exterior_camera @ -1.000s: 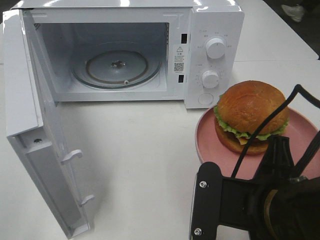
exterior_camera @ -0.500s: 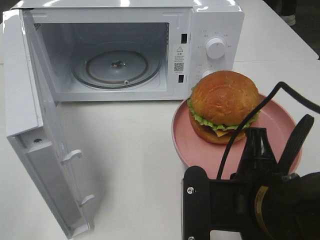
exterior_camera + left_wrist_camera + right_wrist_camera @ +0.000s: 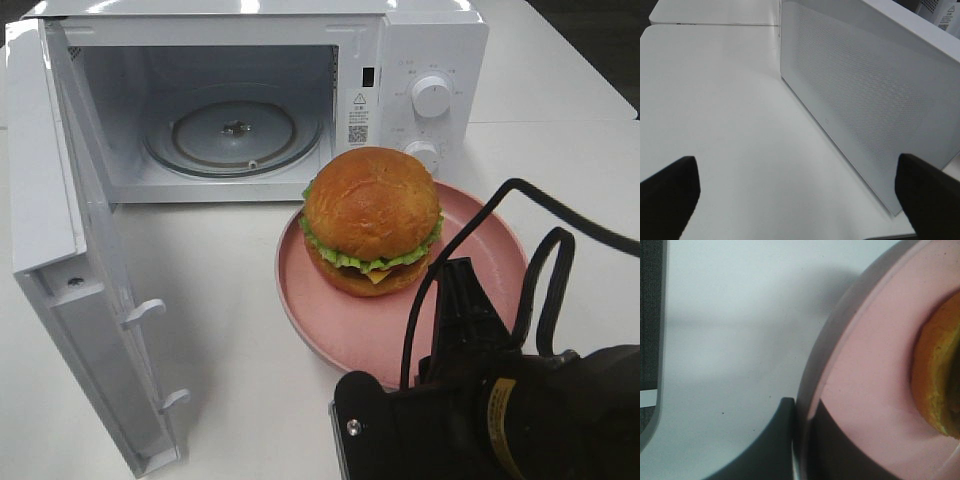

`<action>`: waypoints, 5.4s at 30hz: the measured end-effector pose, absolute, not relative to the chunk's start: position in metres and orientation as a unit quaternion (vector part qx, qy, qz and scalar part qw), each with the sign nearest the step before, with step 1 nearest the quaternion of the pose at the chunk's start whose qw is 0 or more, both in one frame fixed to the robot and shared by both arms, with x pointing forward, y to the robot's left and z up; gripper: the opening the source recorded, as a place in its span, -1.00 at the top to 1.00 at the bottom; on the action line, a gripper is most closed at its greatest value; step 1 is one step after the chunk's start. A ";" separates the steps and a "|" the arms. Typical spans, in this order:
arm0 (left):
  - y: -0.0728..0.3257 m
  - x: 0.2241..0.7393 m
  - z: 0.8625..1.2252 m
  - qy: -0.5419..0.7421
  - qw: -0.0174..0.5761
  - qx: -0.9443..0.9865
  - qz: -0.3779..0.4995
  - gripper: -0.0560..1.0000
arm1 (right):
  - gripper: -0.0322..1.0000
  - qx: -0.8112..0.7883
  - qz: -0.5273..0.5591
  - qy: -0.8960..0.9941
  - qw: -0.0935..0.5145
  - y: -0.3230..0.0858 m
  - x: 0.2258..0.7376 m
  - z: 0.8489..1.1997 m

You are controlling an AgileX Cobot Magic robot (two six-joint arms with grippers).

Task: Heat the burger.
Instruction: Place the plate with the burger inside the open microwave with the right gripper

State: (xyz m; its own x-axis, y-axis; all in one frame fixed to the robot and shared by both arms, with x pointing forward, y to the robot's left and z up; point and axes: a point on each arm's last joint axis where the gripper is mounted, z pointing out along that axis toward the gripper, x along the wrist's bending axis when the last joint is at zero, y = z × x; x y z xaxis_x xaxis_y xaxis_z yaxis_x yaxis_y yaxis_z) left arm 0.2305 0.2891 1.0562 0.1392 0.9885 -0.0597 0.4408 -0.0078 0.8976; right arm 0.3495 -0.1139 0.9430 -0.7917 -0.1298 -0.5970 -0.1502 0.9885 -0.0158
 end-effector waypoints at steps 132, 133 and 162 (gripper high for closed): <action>0.289 0.231 1.056 0.568 0.417 0.629 0.329 -0.96 | 0.86 -0.164 0.083 0.942 0.280 -0.016 0.584 0.952; 0.289 0.231 1.056 0.568 0.417 0.629 0.329 -0.96 | 0.86 -0.164 0.083 0.942 0.280 -0.016 0.584 0.952; 0.289 0.231 1.056 0.568 0.417 0.629 0.329 -0.96 | 0.85 -0.129 0.089 0.941 0.299 0.023 0.634 0.923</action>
